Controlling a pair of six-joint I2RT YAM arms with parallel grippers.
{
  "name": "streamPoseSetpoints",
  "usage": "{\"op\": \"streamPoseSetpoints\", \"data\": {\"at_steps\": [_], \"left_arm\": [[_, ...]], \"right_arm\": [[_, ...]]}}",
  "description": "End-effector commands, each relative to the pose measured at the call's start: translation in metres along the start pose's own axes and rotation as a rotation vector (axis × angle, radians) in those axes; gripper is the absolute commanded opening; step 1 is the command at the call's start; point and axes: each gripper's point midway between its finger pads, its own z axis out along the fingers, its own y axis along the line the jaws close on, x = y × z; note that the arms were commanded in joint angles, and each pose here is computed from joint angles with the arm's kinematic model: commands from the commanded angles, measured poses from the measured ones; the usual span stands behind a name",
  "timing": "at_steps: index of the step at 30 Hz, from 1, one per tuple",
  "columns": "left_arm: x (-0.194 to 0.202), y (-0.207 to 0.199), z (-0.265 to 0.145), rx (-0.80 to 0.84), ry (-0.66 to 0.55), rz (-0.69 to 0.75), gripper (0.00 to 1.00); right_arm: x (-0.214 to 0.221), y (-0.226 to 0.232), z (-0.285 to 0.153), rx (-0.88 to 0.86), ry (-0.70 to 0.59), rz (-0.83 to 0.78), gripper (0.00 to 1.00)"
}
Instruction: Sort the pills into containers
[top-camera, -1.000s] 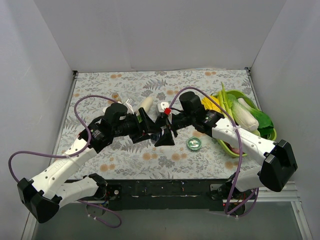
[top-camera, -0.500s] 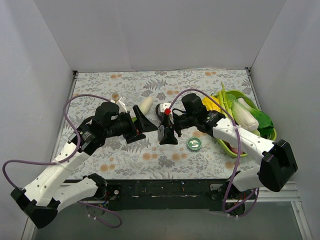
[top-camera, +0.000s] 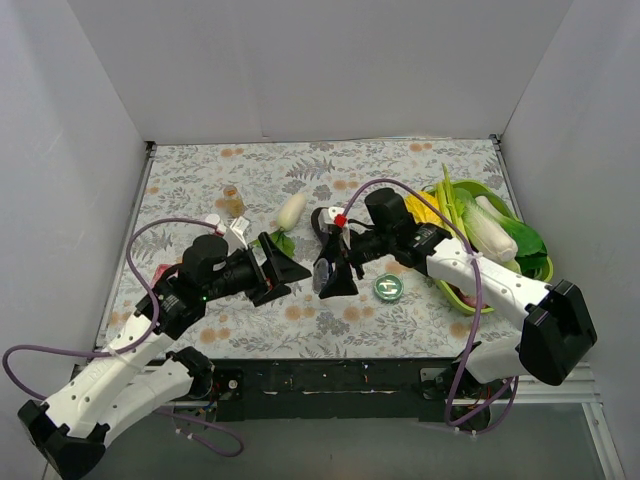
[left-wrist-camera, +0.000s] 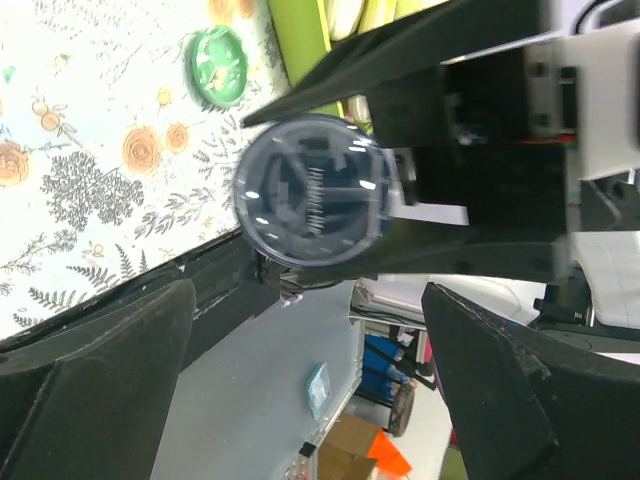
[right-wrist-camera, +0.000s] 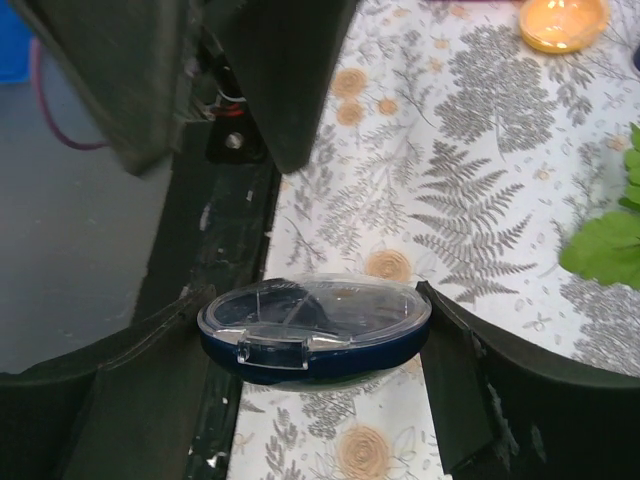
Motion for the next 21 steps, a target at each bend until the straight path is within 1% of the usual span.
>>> {"op": "streamPoseSetpoints", "data": {"at_steps": [1, 2, 3, 5, 9, 14, 18, 19, 21], "left_arm": [[0.003, -0.018, 0.0, 0.156, -0.005, -0.08, 0.98], [0.006, -0.009, 0.005, 0.149, 0.004, -0.103, 0.98], [0.007, -0.015, 0.005, 0.185, 0.015, -0.125, 0.98], [0.011, -0.01, 0.009, 0.2, 0.031, -0.148, 0.98], [0.009, -0.023, 0.01, 0.275, 0.041, -0.171, 0.98], [0.009, -0.026, 0.015, 0.285, 0.062, -0.202, 0.98], [0.009, -0.028, 0.016, 0.301, 0.074, -0.22, 0.94], [0.01, -0.028, 0.016, 0.301, 0.076, -0.223, 0.9], [0.01, -0.029, 0.015, 0.3, 0.075, -0.226, 0.86]], "right_arm": [[-0.037, 0.029, -0.008, -0.137, -0.12, -0.002, 0.07], [-0.039, 0.032, -0.009, -0.152, -0.128, 0.027, 0.07], [-0.043, 0.034, -0.009, -0.176, -0.145, 0.024, 0.07], [-0.043, 0.036, -0.009, -0.195, -0.154, 0.061, 0.07], [-0.043, 0.034, -0.006, -0.204, -0.159, 0.065, 0.07], [-0.039, 0.031, -0.004, -0.201, -0.152, 0.076, 0.07], [-0.035, 0.028, -0.002, -0.191, -0.147, 0.08, 0.07], [-0.034, 0.026, -0.002, -0.185, -0.145, 0.077, 0.07], [-0.031, 0.024, -0.001, -0.166, -0.135, 0.08, 0.07]]}}
